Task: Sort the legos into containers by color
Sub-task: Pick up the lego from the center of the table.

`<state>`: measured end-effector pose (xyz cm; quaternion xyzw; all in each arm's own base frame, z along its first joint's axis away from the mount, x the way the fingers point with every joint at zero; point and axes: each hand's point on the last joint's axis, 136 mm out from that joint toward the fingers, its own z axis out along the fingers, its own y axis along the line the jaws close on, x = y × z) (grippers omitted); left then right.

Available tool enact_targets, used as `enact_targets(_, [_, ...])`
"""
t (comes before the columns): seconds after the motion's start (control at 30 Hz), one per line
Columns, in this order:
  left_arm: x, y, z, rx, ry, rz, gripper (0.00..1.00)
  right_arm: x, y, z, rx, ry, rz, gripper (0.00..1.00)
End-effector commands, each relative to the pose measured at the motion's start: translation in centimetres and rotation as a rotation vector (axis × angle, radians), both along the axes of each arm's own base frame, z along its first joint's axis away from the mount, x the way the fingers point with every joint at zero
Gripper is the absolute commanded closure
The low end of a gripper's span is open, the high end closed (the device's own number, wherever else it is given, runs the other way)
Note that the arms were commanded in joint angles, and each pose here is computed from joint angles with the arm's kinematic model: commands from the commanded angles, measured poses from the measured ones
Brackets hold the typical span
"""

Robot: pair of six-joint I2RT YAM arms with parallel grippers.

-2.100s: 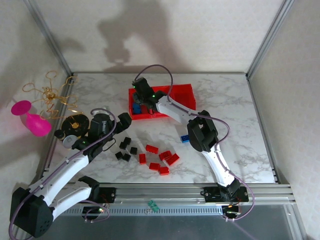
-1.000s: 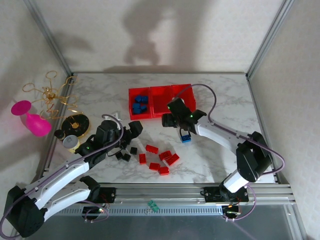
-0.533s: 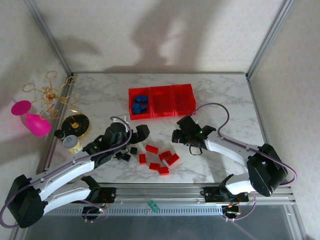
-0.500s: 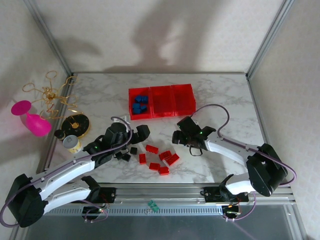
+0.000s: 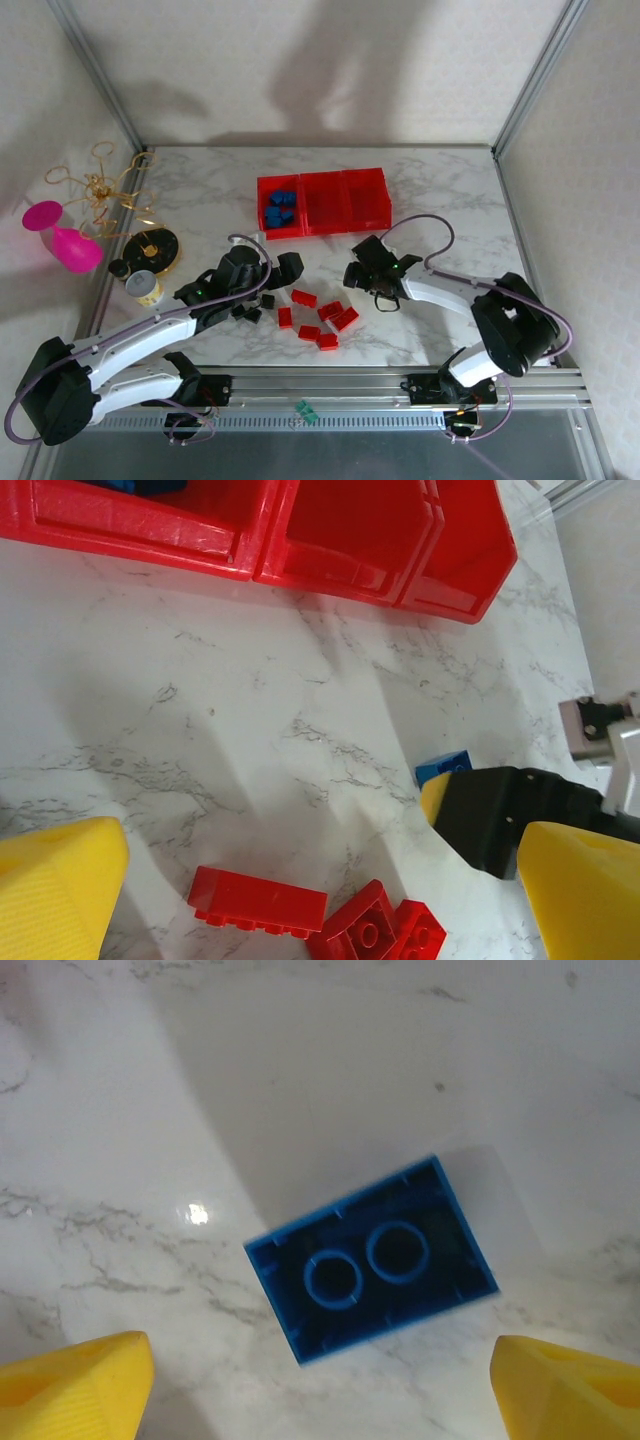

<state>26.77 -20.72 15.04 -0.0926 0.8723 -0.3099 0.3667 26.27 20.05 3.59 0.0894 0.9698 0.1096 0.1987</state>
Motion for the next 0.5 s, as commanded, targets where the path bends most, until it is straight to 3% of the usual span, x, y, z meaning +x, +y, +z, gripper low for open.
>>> enact_targets(0.0, [0.7, -0.4, 2.1, -0.04, -0.054, 0.019, 0.01, 2.8, 0.8, 1.1, 0.0, -0.068, -0.011, 0.16])
enact_targets(0.27, [0.8, 0.0, 2.2, -0.021, -0.059, 0.03, 0.0, 5.1, 1.9, 0.7, -0.043, -0.096, 0.019, 0.29])
enact_targets(0.47, [0.9, 0.2, 2.3, -0.007, -0.063, 0.036, 0.01, 4.3, 0.9, -0.1, -0.099, -0.072, 0.037, 0.42])
